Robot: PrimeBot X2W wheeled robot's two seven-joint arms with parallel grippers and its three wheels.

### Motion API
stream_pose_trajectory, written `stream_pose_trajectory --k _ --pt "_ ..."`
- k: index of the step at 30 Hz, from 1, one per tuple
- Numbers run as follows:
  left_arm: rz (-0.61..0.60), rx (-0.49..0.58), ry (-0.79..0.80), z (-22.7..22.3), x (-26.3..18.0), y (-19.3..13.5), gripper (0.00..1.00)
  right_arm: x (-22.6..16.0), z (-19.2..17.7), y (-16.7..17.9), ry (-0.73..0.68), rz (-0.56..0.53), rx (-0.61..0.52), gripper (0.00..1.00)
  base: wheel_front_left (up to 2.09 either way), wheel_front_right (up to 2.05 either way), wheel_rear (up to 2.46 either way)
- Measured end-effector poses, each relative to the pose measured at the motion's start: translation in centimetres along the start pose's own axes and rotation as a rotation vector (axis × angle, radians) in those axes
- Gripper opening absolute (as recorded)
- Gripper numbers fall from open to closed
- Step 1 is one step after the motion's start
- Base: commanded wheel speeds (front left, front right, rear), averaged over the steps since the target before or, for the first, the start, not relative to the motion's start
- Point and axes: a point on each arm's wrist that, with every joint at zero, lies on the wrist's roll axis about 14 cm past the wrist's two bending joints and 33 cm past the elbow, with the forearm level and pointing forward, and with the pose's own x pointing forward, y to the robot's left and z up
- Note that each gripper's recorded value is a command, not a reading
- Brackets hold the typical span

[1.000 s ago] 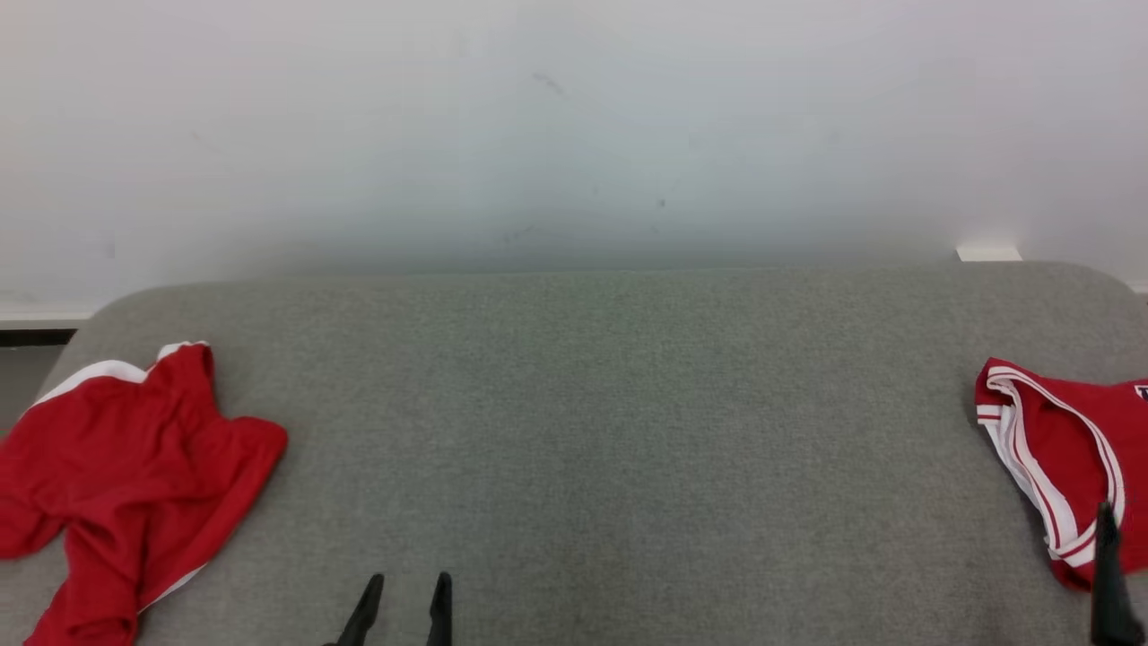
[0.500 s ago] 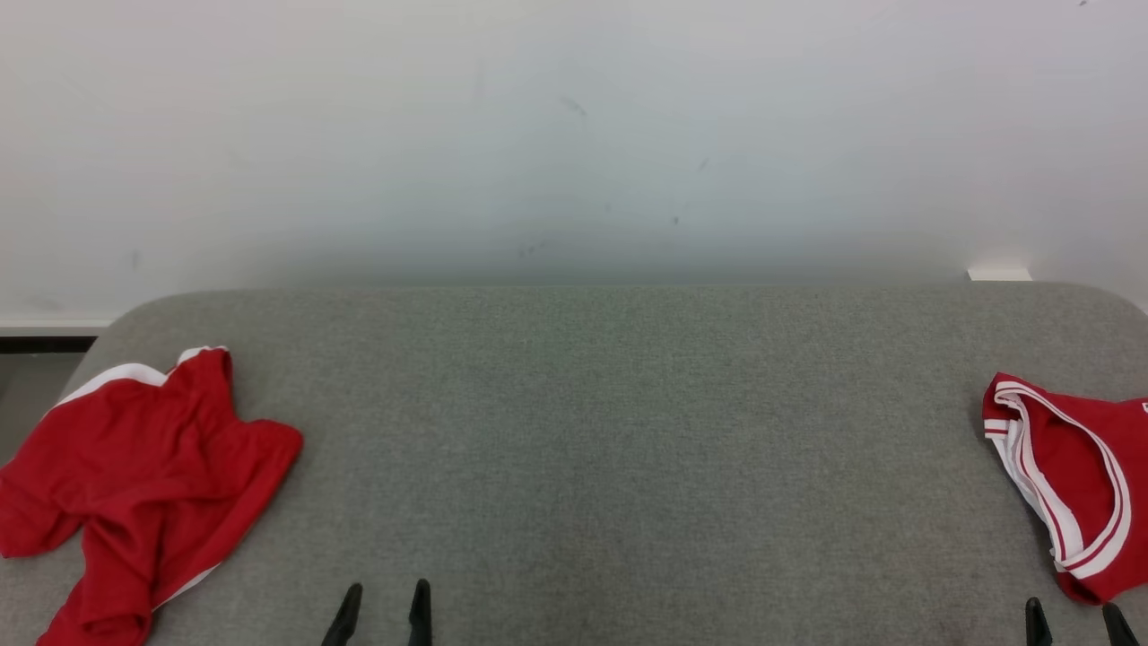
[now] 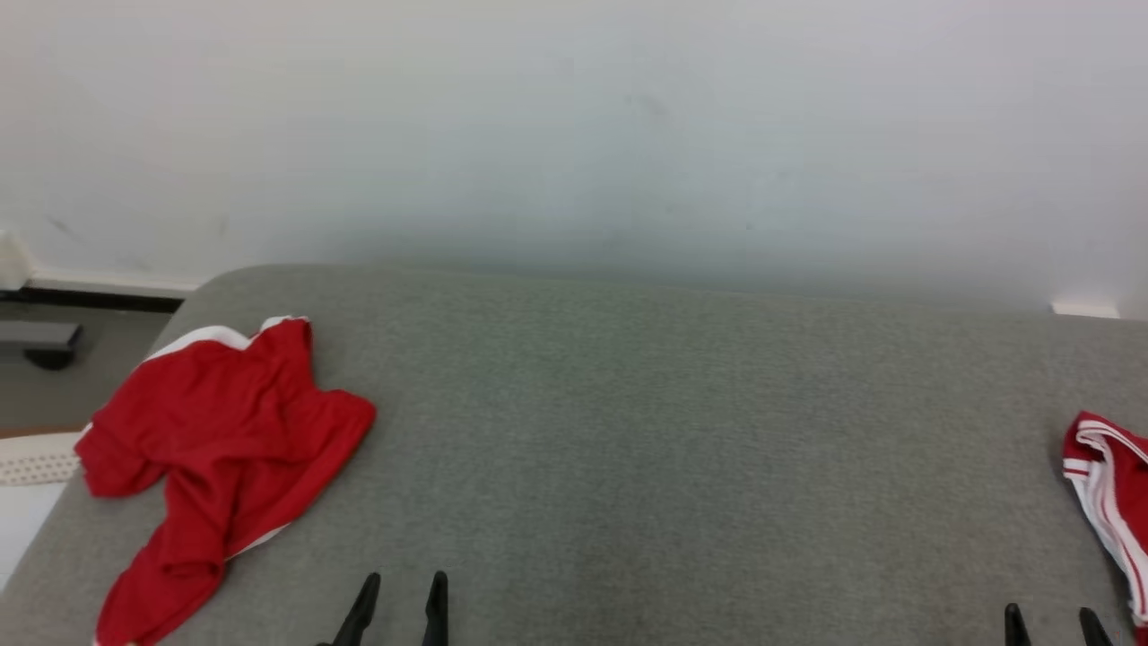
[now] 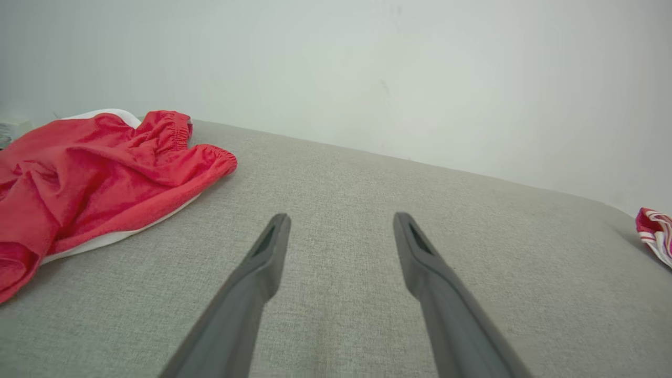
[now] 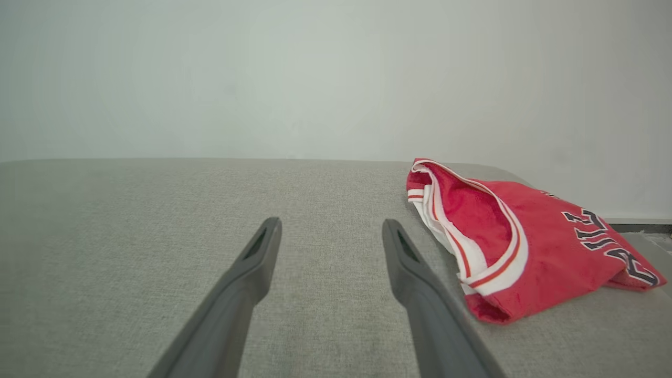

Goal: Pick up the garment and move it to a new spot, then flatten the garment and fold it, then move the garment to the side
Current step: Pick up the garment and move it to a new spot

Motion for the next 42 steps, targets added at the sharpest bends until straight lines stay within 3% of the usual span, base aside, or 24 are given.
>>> stream_pose_trajectory --k 12,19,26,33,42 --pt "0.313 -0.005 -0.033 0.6 -6.7 8.1 1.00 3.1 -1.4 11.9 0.054 0.365 0.005 1.00 0.00 0.00 0.00" --pt "0.419 -0.012 -0.056 1.1 -9.4 10.3 1.00 3.4 -1.7 15.1 0.067 0.463 -0.001 1.00 0.00 0.00 0.00" --pt "0.422 0.008 -0.077 2.3 -7.6 11.4 1.00 3.8 -2.2 13.7 0.076 0.422 -0.013 1.00 0.00 0.00 0.00" --pt "0.393 0.088 -0.140 5.8 0.3 13.6 1.00 8.2 -2.6 11.5 0.056 0.385 -0.063 1.00 0.00 0.00 0.00" --pt "0.414 0.234 0.197 1.0 10.5 19.3 1.00 12.5 -6.7 6.7 0.123 0.304 -0.106 1.00 0.00 0.00 0.00"
